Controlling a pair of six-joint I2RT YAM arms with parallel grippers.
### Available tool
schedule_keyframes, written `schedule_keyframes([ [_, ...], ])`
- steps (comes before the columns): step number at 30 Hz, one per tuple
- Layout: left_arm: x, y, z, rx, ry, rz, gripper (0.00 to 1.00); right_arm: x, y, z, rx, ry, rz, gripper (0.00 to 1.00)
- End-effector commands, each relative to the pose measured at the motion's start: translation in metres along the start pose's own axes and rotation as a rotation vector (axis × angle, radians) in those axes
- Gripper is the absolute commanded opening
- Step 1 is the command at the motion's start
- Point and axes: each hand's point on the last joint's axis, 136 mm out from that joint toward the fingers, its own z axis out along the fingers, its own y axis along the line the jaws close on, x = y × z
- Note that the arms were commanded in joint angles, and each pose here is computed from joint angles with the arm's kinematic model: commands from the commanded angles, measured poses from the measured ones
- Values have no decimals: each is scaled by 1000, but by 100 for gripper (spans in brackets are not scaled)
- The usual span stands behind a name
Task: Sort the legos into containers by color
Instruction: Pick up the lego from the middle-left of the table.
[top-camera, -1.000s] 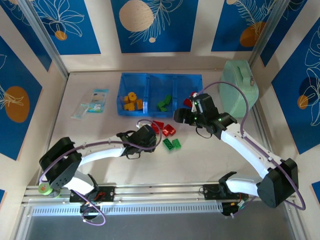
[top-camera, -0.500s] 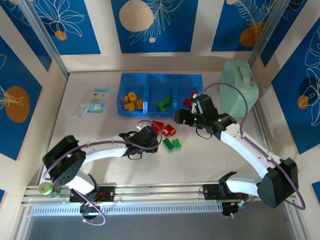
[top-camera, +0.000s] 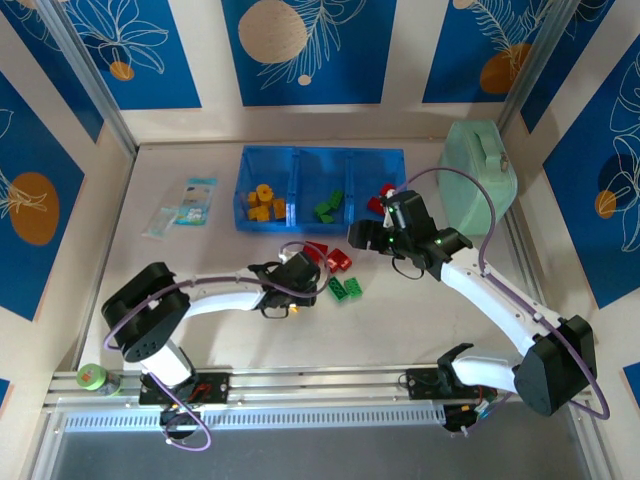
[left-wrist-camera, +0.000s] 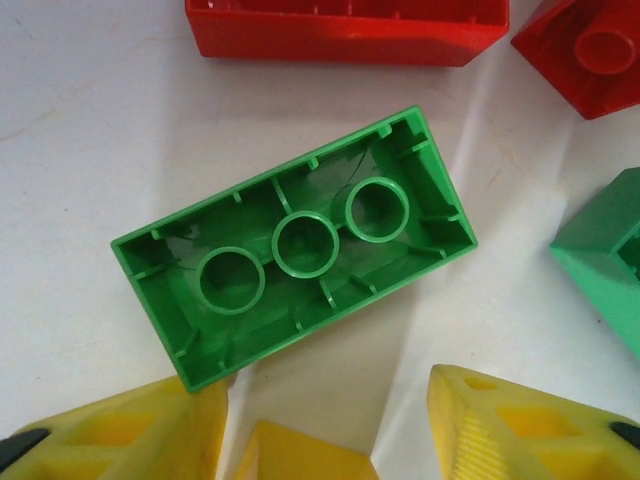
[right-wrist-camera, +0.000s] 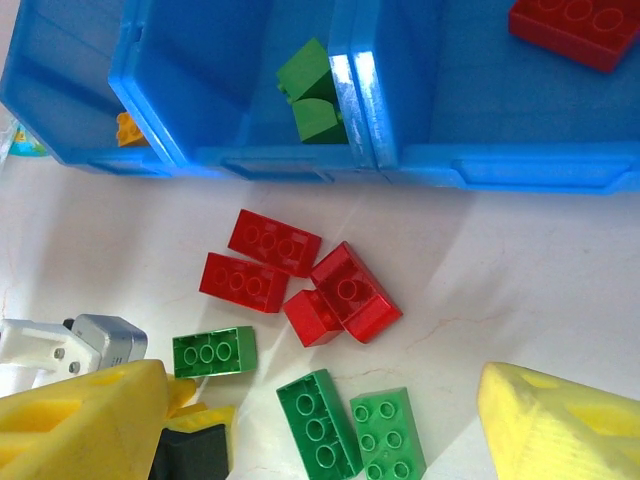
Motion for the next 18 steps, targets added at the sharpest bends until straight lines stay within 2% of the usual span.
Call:
schedule_keyframes([
  [1, 1, -1, -4, -8, 17, 3, 54, 2, -1, -1, -10, -3, 15, 81],
  [8, 15, 11, -10, -21, 32, -3, 57, 6, -4, -1, -11, 3, 27, 81],
  [18, 34, 12, -8, -26, 55, 17, 44, 8, -4, 0, -13, 6, 38, 81],
])
